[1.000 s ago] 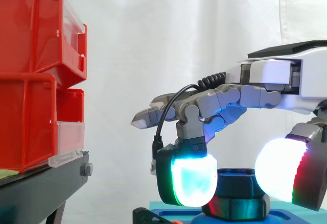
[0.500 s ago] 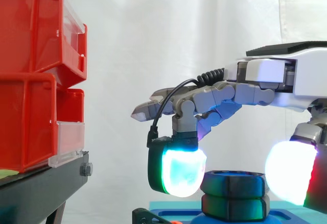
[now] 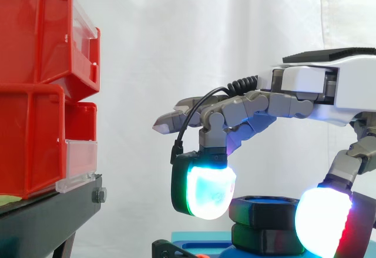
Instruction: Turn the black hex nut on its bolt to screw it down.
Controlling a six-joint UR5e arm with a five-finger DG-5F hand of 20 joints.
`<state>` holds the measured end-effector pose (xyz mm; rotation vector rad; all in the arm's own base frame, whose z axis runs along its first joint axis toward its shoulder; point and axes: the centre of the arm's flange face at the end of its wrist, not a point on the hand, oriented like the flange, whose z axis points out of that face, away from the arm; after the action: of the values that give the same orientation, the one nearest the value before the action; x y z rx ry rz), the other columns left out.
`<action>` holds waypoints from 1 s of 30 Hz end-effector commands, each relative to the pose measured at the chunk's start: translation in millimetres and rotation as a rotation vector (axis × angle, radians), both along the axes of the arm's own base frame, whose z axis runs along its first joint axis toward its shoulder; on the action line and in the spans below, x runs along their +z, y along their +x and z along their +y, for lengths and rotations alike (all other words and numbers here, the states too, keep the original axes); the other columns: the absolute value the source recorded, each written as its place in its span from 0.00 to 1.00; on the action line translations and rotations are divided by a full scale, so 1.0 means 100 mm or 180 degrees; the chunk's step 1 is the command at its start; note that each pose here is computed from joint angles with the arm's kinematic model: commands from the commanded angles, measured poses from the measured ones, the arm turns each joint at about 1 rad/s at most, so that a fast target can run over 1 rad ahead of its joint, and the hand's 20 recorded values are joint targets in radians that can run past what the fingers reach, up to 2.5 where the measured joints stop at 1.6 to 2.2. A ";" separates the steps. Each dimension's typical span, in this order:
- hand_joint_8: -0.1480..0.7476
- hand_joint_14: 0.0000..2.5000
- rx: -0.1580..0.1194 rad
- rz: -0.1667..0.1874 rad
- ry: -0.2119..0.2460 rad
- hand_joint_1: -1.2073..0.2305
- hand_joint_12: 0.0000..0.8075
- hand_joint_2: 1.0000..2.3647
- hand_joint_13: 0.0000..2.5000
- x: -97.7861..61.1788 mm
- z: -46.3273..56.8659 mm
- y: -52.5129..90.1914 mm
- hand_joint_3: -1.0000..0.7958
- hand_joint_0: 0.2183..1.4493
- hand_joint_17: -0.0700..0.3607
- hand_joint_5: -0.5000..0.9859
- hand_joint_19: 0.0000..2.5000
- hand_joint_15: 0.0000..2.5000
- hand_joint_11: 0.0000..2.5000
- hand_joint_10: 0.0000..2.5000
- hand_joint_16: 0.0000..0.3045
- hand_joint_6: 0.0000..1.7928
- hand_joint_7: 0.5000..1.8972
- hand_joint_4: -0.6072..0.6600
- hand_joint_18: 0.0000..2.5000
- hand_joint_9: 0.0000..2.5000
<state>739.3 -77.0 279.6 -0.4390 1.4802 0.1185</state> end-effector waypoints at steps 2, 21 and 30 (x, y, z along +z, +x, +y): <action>0.39 0.00 -0.0008 0.0001 0.0000 0.44 0.42 0.00 0.08 0.00 -0.03 -0.01 0.28 0.18 0.39 0.30 0.03 0.00 0.03 0.00 0.14 0.28 0.52 0.62 0.00 0.26; 0.36 0.00 0.0012 0.0040 -0.0002 0.36 0.38 0.00 0.07 -0.02 -0.03 -0.02 0.28 0.22 0.36 0.30 0.02 0.00 0.04 0.00 0.13 0.28 0.58 0.59 0.00 0.25; 0.36 0.00 0.0012 0.0026 -0.0001 0.35 0.37 0.00 0.07 -0.01 -0.03 -0.02 0.30 0.24 0.35 0.30 0.02 0.00 0.05 0.00 0.12 0.28 0.61 0.59 0.00 0.25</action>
<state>737.4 -79.9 278.4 -0.4422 1.4895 0.1235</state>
